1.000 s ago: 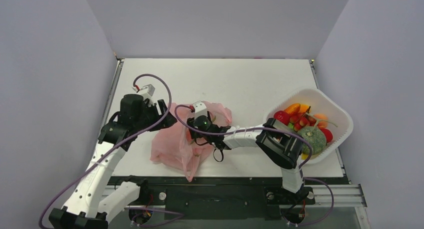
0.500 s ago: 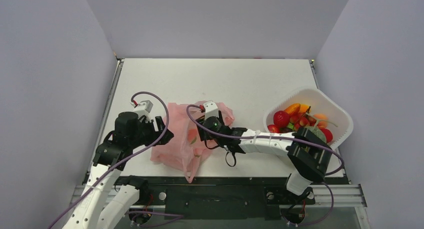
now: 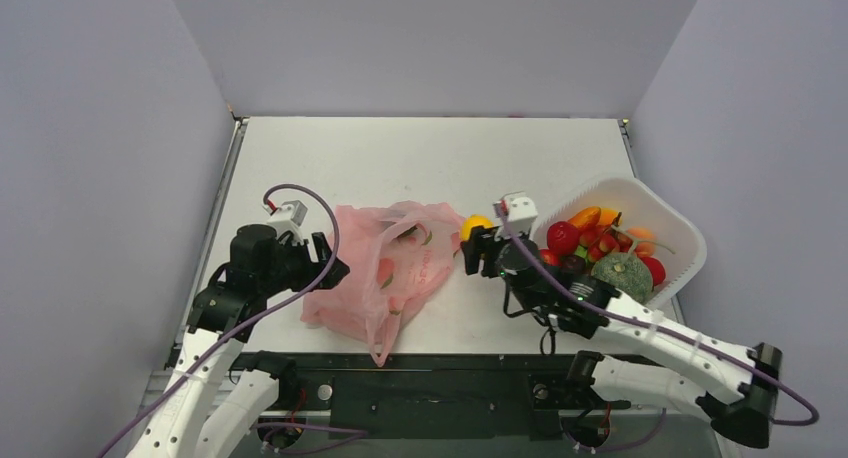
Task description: Take the fake fruits out of the plastic bag
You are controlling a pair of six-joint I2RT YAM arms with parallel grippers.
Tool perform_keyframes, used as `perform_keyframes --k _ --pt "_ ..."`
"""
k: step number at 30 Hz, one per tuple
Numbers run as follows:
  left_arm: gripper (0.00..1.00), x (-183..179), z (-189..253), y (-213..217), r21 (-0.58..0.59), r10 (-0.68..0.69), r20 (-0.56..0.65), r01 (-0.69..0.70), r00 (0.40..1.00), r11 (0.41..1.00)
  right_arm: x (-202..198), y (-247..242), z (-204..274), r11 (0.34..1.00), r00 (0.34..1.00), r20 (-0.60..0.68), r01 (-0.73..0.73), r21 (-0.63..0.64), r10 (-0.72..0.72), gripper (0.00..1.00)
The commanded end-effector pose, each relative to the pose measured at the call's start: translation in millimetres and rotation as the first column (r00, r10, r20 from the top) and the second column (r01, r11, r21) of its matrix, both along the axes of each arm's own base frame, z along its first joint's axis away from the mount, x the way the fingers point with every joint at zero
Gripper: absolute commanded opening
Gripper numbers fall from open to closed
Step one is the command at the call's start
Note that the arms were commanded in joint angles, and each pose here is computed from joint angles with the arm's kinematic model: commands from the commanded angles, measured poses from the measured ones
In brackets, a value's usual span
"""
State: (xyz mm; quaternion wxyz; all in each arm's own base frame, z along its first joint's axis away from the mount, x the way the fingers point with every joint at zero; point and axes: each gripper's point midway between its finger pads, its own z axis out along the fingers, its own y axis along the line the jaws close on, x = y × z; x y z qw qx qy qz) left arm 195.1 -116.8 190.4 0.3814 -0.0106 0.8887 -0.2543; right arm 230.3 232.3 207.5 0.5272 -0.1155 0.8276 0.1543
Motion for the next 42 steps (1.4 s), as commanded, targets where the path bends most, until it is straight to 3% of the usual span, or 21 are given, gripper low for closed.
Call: perform_keyframes --k 1,6,12,22,28,31,33,39,42 --pt "0.65 5.5 15.8 -2.8 -0.016 -0.019 0.086 0.02 0.996 1.0 6.2 -83.4 39.7 0.966 0.962 0.091 0.256 0.033 -0.258 0.0" --pt "0.66 3.0 17.8 -5.3 -0.021 -0.032 0.096 0.034 0.995 0.999 10.7 -170.4 68.0 0.841 0.826 0.157 0.53 0.111 -0.541 0.0" --pt "0.66 -1.8 19.8 -10.1 -0.02 -0.055 0.108 0.058 0.993 0.998 20.3 -222.6 39.8 0.698 0.698 0.046 0.716 -0.007 -0.715 0.0" --pt "0.66 -10.1 22.2 -16.2 -0.007 -0.077 0.126 0.079 0.989 0.997 19.2 -249.3 -31.5 0.602 0.589 -0.125 0.79 -0.115 -0.798 0.04" --pt "0.66 -10.0 23.4 -15.8 -0.007 -0.073 0.131 0.075 0.989 0.997 15.8 -256.4 -52.6 0.591 0.564 -0.197 0.797 -0.124 -0.802 0.23" --pt "0.66 -9.9 23.1 -15.3 -0.006 -0.07 0.132 0.072 0.989 0.997 16.3 -258.8 -51.4 0.601 0.576 -0.188 0.789 -0.123 -0.795 0.49" --pt "0.66 -9.7 22.6 -15.2 -0.006 -0.069 0.129 0.07 0.989 0.998 16.8 -256.7 -47.2 0.621 0.598 -0.182 0.776 -0.115 -0.781 0.61" --pt "0.66 -7.7 15.1 -17.2 0.007 -0.074 0.094 0.074 0.993 0.997 18.7 -247.7 -19.2 0.683 0.672 -0.135 0.728 -0.062 -0.729 0.79" --pt "0.65 -6.0 11.9 -17.5 0.016 -0.072 0.072 0.071 0.995 0.997 22.2 -243.4 -8.7 0.698 0.691 -0.112 0.714 -0.057 -0.715 0.82"
